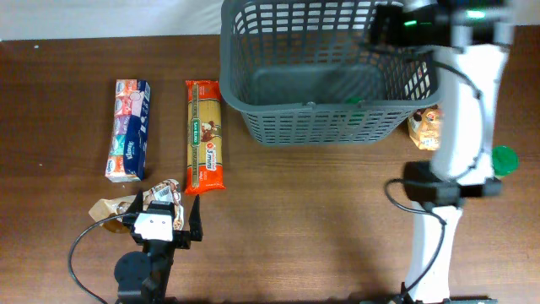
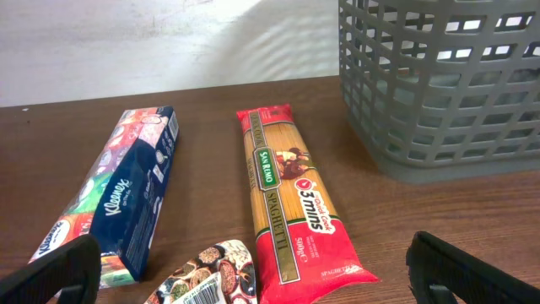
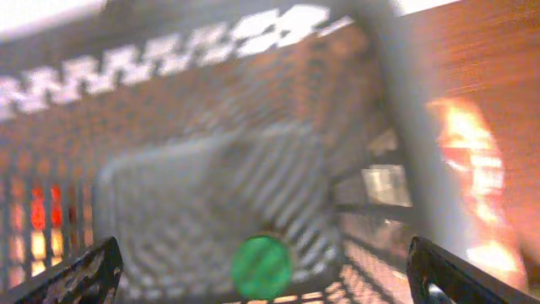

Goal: Pack container

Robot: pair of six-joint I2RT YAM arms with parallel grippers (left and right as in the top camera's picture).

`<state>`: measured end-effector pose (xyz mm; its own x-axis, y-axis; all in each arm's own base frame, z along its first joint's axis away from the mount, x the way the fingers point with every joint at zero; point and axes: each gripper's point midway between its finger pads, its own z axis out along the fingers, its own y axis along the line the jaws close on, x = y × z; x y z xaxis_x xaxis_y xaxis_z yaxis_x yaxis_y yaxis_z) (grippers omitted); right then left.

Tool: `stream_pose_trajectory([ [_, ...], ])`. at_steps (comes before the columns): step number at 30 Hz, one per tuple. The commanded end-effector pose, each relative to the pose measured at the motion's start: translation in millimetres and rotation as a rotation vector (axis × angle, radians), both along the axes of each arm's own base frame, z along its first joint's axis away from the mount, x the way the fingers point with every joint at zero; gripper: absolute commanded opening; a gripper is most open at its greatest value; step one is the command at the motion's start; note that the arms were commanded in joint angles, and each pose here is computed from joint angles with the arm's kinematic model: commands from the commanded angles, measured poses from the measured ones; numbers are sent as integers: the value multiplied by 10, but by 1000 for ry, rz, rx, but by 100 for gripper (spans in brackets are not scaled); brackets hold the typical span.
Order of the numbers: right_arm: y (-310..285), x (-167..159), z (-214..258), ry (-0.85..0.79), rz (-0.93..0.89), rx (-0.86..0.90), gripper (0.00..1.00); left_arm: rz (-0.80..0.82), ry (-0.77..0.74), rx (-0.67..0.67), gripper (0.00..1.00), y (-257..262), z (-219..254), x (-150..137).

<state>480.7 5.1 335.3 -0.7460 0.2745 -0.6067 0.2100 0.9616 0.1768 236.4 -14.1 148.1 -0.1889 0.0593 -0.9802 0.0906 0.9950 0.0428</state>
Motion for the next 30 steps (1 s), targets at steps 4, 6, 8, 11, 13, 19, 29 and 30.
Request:
stream_pose_trajectory([
  [4, -1083, -616, 776, -180, -333, 62, 99, 11, -5, -6, 99, 22, -2, 1],
  [6, -1442, -849, 870, -195, -443, 67, 99, 11, -5, -5, 99, 22, -2, 1],
  [8, -1791, -1093, 842, -169, -559, 76, 99, 11, -5, -5, 99, 22, -2, 1],
  [11, -2146, -1381, 565, -52, -687, 101, 99, 11, -5, -6, 99, 22, -2, 1],
  [13, -2287, -1540, 256, 66, -744, 130, 99, 11, -5, -5, 99, 22, -2, 1],
  [19, -2508, -1740, -763, 375, -832, 223, 99, 11, -5, -5, 99, 22, -2, 1],
  [29, -2536, -1733, -1742, 512, -845, 265, 99, 11, -5, -5, 99, 22, -2, 1],
  [30, -2532, -1739, -1820, 520, -845, 267, 99, 11, -5, -5, 99, 22, -2, 1],
])
